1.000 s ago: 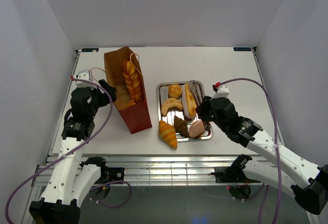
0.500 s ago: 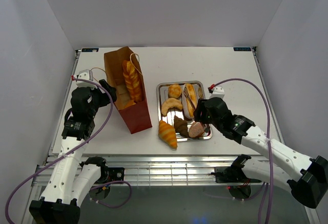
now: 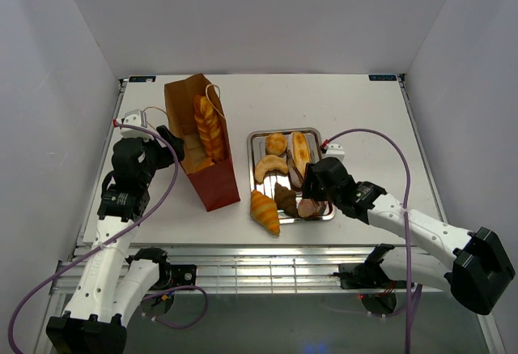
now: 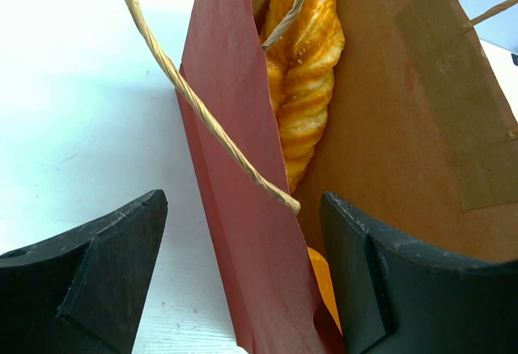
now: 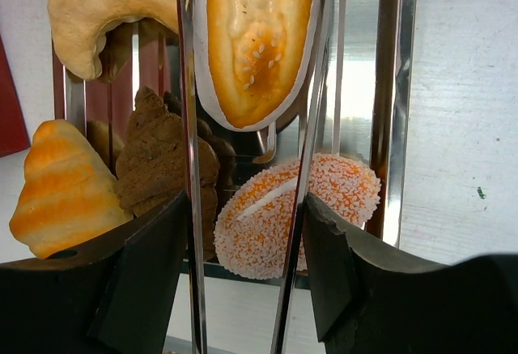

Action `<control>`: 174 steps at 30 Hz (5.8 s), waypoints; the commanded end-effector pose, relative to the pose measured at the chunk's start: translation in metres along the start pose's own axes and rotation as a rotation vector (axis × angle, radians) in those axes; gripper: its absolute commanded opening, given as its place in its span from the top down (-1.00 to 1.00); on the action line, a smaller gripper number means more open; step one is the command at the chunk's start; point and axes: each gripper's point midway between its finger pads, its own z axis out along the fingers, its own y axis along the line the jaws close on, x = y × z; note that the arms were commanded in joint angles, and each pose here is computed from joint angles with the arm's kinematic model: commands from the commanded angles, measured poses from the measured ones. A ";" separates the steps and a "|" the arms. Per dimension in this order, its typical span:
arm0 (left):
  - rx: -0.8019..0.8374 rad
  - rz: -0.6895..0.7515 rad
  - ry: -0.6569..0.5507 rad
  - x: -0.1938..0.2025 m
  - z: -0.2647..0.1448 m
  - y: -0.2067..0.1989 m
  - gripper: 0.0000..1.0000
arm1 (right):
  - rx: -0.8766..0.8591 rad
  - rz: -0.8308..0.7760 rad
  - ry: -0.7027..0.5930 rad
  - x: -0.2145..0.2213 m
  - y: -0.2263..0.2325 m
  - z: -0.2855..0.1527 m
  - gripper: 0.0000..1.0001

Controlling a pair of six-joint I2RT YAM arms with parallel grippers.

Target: Place the fake bread into the paper bag

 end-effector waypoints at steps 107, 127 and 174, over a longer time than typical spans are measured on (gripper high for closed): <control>0.025 0.000 0.009 0.003 -0.001 -0.005 -0.72 | -0.546 -0.078 -0.405 -0.190 0.128 -0.152 0.39; 0.029 0.000 -0.001 0.001 -0.003 -0.006 -0.72 | -0.932 -0.118 -0.438 -0.212 0.256 -0.203 0.31; 0.028 0.001 -0.004 0.001 -0.004 -0.006 -0.72 | -0.880 -0.059 -0.409 -0.193 0.252 -0.182 -0.16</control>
